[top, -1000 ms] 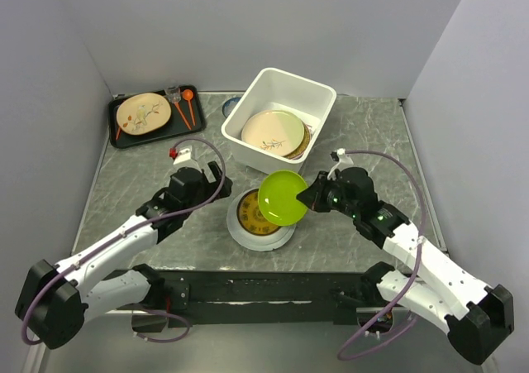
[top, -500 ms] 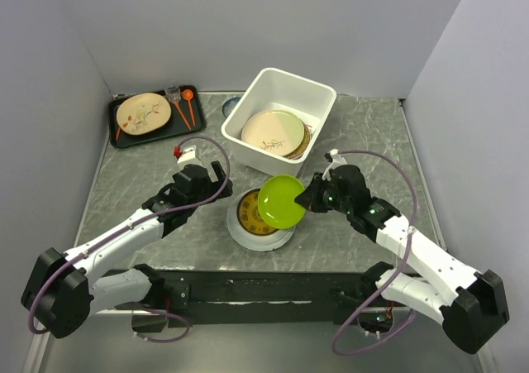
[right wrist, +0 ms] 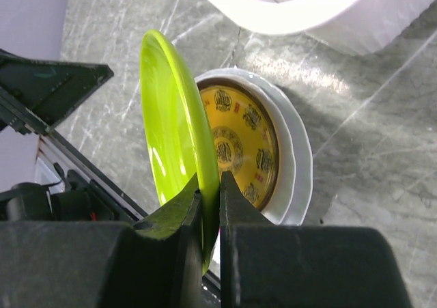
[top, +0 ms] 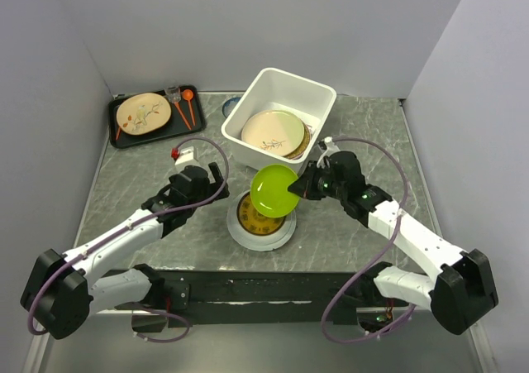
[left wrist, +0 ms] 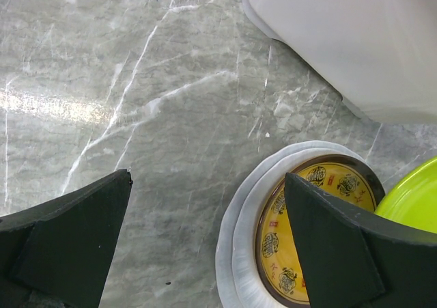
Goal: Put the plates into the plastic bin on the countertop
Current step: Place the plate in the plastic bin.
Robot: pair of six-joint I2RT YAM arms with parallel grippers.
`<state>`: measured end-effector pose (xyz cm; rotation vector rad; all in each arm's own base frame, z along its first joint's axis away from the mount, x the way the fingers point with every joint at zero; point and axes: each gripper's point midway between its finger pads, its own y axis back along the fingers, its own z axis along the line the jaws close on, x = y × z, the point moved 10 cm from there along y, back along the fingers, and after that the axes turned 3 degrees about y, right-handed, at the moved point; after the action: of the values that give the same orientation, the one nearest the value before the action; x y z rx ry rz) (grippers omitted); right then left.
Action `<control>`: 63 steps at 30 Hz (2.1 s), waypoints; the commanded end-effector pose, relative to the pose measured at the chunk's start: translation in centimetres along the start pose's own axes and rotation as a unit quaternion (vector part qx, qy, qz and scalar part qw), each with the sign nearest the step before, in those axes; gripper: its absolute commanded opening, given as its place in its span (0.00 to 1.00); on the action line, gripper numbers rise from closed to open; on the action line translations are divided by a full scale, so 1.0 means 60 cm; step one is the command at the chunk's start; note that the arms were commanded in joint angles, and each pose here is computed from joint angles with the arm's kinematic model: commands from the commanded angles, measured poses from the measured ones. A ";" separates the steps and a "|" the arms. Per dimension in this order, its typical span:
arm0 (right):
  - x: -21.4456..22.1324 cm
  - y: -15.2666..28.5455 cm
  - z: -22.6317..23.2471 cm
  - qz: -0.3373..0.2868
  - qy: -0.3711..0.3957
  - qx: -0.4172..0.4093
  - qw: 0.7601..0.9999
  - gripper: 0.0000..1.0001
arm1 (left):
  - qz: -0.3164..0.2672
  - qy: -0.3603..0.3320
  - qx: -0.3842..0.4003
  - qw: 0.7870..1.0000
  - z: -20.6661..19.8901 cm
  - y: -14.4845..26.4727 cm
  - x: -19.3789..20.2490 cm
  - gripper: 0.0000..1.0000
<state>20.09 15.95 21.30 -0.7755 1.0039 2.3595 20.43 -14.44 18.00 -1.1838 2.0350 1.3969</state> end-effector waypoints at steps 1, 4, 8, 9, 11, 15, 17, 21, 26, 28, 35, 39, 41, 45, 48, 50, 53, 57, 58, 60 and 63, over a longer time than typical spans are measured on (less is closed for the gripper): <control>-0.059 0.010 0.034 -0.063 0.016 -0.050 0.997 0.00 | -0.021 0.006 0.023 1.000 -0.021 0.002 -0.021 0.99; -0.078 0.016 0.038 -0.077 0.016 -0.055 0.995 0.00 | -0.014 0.004 0.029 0.999 -0.025 -0.006 -0.017 0.99; -0.109 0.024 0.041 -0.098 0.011 -0.068 0.993 0.00 | 0.000 -0.001 0.039 0.999 -0.031 -0.018 -0.010 0.99; -0.116 0.025 0.041 -0.105 0.009 -0.069 0.992 0.00 | 0.002 -0.002 0.040 0.999 -0.032 -0.020 -0.009 0.99; -0.132 0.025 0.041 -0.113 0.004 -0.074 0.991 0.00 | 0.009 -0.003 0.041 0.999 -0.033 -0.025 -0.005 0.99; -0.158 0.017 0.037 -0.116 -0.002 -0.076 0.990 0.00 | 0.012 -0.002 0.043 0.999 -0.032 -0.028 -0.001 0.99; -0.171 0.011 0.037 -0.118 -0.002 -0.076 0.990 0.00 | 0.013 -0.006 0.043 0.999 -0.031 -0.028 0.000 0.99; -0.187 -0.004 0.029 -0.114 -0.007 -0.070 0.991 0.00 | 0.007 -0.016 0.027 0.999 -0.027 -0.028 -0.004 0.99; -0.216 -0.030 0.025 -0.118 -0.014 -0.084 0.989 0.00 | 0.002 -0.017 0.025 1.000 -0.026 -0.021 -0.009 0.99; -0.230 -0.035 0.027 -0.115 -0.017 -0.095 0.989 0.00 | 0.001 -0.015 0.021 1.000 -0.023 -0.019 -0.008 0.99; -0.267 -0.059 0.011 -0.118 -0.033 -0.100 0.987 0.00 | 0.008 -0.011 0.022 1.000 -0.020 -0.015 -0.003 0.99; -0.286 -0.063 0.005 -0.128 -0.039 -0.102 0.986 0.00 | 0.012 -0.008 0.028 1.000 -0.017 -0.012 0.000 0.99; -0.292 -0.069 -0.001 -0.126 -0.043 -0.101 0.986 0.00 | 0.010 -0.006 0.029 1.000 -0.017 -0.011 -0.001 0.99; -0.308 -0.077 -0.008 -0.131 -0.048 -0.078 0.987 0.00 | 0.009 -0.009 0.034 0.999 -0.020 -0.010 -0.003 0.99; -0.313 -0.083 -0.014 -0.132 -0.056 -0.064 0.988 0.00 | 0.012 -0.011 0.034 0.999 -0.021 -0.010 -0.003 0.99; -0.314 -0.089 -0.017 -0.128 -0.059 -0.062 0.988 0.00 | 0.014 -0.012 0.036 0.999 -0.021 -0.011 -0.002 0.99; -0.319 -0.093 -0.019 -0.132 -0.062 -0.060 0.987 0.00 | 0.018 -0.014 0.036 0.999 -0.020 -0.014 0.002 0.99; -0.320 -0.100 -0.023 -0.131 -0.066 -0.060 0.987 0.00 | 0.027 -0.020 0.042 0.999 -0.021 -0.018 0.007 0.99; -0.320 -0.101 -0.025 -0.134 -0.066 -0.057 0.987 0.00 | 0.028 -0.022 0.043 0.998 -0.021 -0.020 0.007 0.99; -0.321 -0.103 -0.027 -0.136 -0.068 -0.052 0.987 0.00 | 0.033 -0.025 0.040 0.998 -0.020 -0.023 0.011 0.99; -0.326 -0.112 -0.036 -0.135 -0.071 -0.041 0.987 0.00 | 0.037 -0.024 0.041 0.998 -0.019 -0.023 0.013 0.99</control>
<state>37.57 15.14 27.07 -0.6472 0.7562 2.2673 21.02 -15.62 16.69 -1.0633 2.0968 1.3918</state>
